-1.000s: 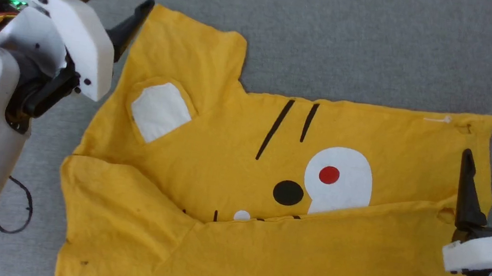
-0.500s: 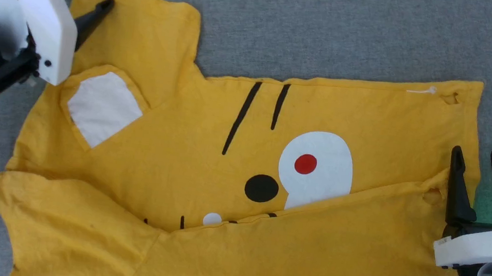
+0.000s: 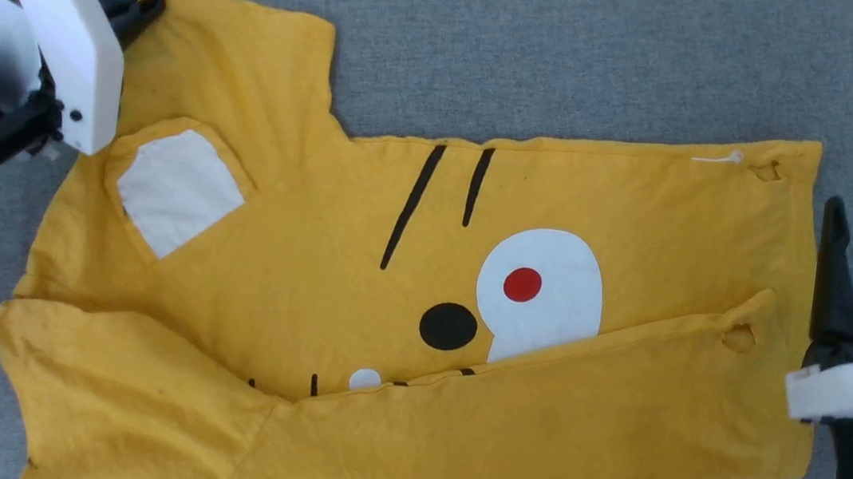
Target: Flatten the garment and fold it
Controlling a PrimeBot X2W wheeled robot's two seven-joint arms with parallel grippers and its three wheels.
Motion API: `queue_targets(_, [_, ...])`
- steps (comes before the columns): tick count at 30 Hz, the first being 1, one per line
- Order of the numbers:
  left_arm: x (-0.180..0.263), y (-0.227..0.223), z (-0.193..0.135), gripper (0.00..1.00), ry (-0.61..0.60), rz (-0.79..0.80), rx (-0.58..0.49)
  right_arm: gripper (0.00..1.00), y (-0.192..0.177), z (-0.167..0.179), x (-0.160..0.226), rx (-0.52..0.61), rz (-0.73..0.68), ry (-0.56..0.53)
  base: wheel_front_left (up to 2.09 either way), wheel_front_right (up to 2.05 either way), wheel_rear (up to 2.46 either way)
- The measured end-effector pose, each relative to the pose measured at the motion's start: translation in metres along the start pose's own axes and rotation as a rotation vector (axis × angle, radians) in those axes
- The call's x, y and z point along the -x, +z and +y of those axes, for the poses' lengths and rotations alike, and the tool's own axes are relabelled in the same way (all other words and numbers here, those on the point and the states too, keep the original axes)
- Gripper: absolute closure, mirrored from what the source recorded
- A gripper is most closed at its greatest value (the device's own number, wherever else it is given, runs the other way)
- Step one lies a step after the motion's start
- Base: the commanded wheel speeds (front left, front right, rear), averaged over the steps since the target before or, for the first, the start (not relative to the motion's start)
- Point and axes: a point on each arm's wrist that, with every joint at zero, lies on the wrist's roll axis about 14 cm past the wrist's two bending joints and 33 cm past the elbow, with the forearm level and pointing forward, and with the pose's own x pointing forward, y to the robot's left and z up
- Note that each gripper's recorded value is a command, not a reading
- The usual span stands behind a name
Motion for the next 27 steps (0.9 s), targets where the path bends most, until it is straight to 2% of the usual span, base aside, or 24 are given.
queue_targets(4, [0.012,-0.002,-0.001,1.00,0.009,-0.002,-0.003,0.00,0.023,0.006,-0.011,0.022,0.009,0.015,0.00,0.00,0.00])
queue_targets(8, [0.021,-0.004,0.001,1.00,0.022,-0.002,-0.003,0.00,0.027,0.004,-0.023,0.022,0.090,0.007,0.00,0.00,0.00])
queue_targets(14, [0.024,-0.009,0.002,1.00,0.023,-0.011,0.015,0.00,-0.006,0.002,-0.034,0.069,0.310,0.050,0.00,0.00,0.00])
queue_targets(18, [0.023,-0.012,0.003,1.00,0.024,-0.018,0.031,0.00,-0.029,0.002,-0.037,0.048,0.420,0.068,0.00,0.00,0.00])
queue_targets(26, [0.023,-0.017,0.010,1.00,0.036,-0.016,0.039,0.00,-0.045,0.013,-0.051,0.026,0.476,0.102,0.00,0.00,0.00])
queue_targets(27, [0.023,-0.018,0.010,1.00,0.035,-0.015,0.042,0.04,-0.045,0.014,-0.053,0.021,0.476,0.105,0.00,0.00,0.00])
